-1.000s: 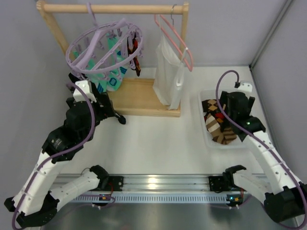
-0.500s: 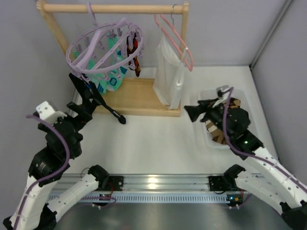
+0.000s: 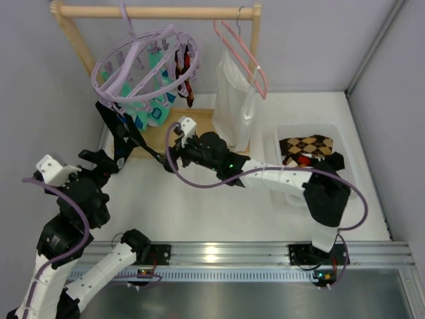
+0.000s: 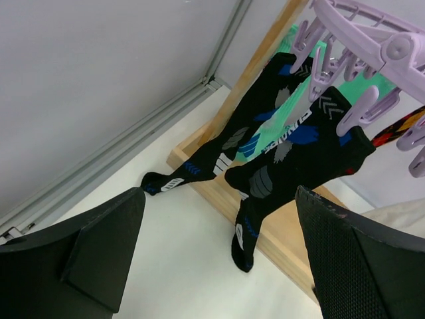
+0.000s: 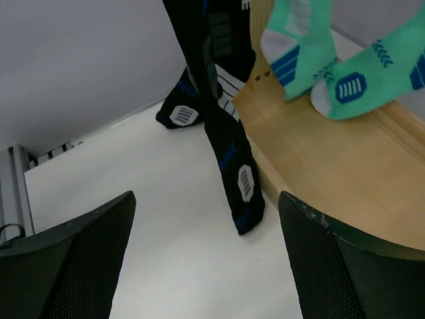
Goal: Remove the socks clipped to the hanger
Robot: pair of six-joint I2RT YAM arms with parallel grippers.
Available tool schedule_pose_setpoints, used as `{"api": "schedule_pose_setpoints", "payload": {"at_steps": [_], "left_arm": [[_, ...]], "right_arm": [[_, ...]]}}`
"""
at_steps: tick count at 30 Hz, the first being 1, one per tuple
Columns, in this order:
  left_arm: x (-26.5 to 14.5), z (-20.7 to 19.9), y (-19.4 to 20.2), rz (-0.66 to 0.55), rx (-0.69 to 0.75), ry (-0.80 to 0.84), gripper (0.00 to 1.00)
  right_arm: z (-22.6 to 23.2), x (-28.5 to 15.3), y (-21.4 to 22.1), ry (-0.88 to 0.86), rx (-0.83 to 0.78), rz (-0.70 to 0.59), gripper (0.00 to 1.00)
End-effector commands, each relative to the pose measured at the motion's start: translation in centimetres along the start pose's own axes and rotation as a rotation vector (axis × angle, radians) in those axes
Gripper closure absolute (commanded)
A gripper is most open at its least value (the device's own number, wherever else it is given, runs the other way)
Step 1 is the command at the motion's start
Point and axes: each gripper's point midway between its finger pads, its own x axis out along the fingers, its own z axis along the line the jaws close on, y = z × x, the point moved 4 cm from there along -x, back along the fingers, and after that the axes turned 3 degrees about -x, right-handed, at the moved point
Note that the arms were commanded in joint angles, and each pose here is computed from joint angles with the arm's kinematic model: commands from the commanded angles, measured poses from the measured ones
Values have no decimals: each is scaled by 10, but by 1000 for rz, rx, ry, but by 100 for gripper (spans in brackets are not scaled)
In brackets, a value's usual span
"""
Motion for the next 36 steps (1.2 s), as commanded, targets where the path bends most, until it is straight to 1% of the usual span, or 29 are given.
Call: {"api": "schedule_pose_setpoints", "payload": {"at_steps": [1,2,3,5,6,8,9,10,13,14,16,17,18,20,21,22,23,24,25,26,27,28,29,30,31,32,33,34,36], "left_arm": [[7,-8,9,8,48,-20,2],[8,-9,10,11,54,-20,2],[8,-9,11,15,64,-19,2],[9,-14,14,33,77,2,2],[9,-15,15,37,86,7,2],[10,-15,16,37,93,6,2],[10,-15,16,37,94,5,2],[10,-15,15,36,90,8,2],[10,-18,18,47,90,34,2],[9,-19,18,47,91,40,2],[9,-20,19,49,91,48,2],[9,-20,19,50,93,49,2],[10,-20,19,49,93,48,2],[9,-20,19,51,96,56,2],[10,-21,19,51,96,56,2],[10,-22,19,52,95,63,2],[10,-22,19,52,96,60,2],[10,-23,19,51,92,62,2],[11,-24,20,59,100,66,2],[11,-30,22,73,101,95,2],[10,-35,22,84,110,122,2],[11,-43,23,101,122,152,2],[8,-55,26,138,136,228,2],[7,-62,27,159,145,263,2],[5,-70,29,183,150,300,2],[5,-80,28,203,161,331,2],[0,-91,32,245,162,402,2],[-3,-98,31,262,159,439,2],[-10,-115,31,311,149,526,2]], "right_arm": [[12,46,-36,-92,-67,-142,15],[13,65,-13,-104,-75,-101,16],[14,75,-24,-113,-82,-136,16],[17,97,0,-136,-62,-109,18],[19,105,-10,-147,-58,-135,18],[18,124,14,-149,-51,-101,19],[21,131,6,-153,-55,-128,19],[17,143,26,-136,-58,-101,20],[8,163,30,-81,-74,-125,23],[4,172,50,-68,-81,-103,26],[-3,178,49,-31,-82,-142,37],[-5,179,55,-25,-88,-148,46],[-6,178,63,-20,-88,-141,69],[-5,169,43,-13,-84,-217,92],[-2,161,60,-16,-87,-193,99],[0,149,28,-15,-94,-281,100],[-2,141,23,10,-91,-296,100],[2,131,38,9,-92,-265,100],[5,115,9,11,-84,-331,100],[9,105,4,7,-81,-343,100],[14,92,25,-5,-78,-299,100],[17,73,-2,-9,-63,-364,100],[21,61,-4,-15,-55,-369,100],[19,47,18,-8,-51,-322,100],[20,28,-2,-11,-37,-364,100],[19,17,-2,-10,-35,-363,100],[17,3,19,-3,-40,-310,100],[15,-13,5,1,-40,-334,100],[10,-35,29,18,-48,-261,100]]}}
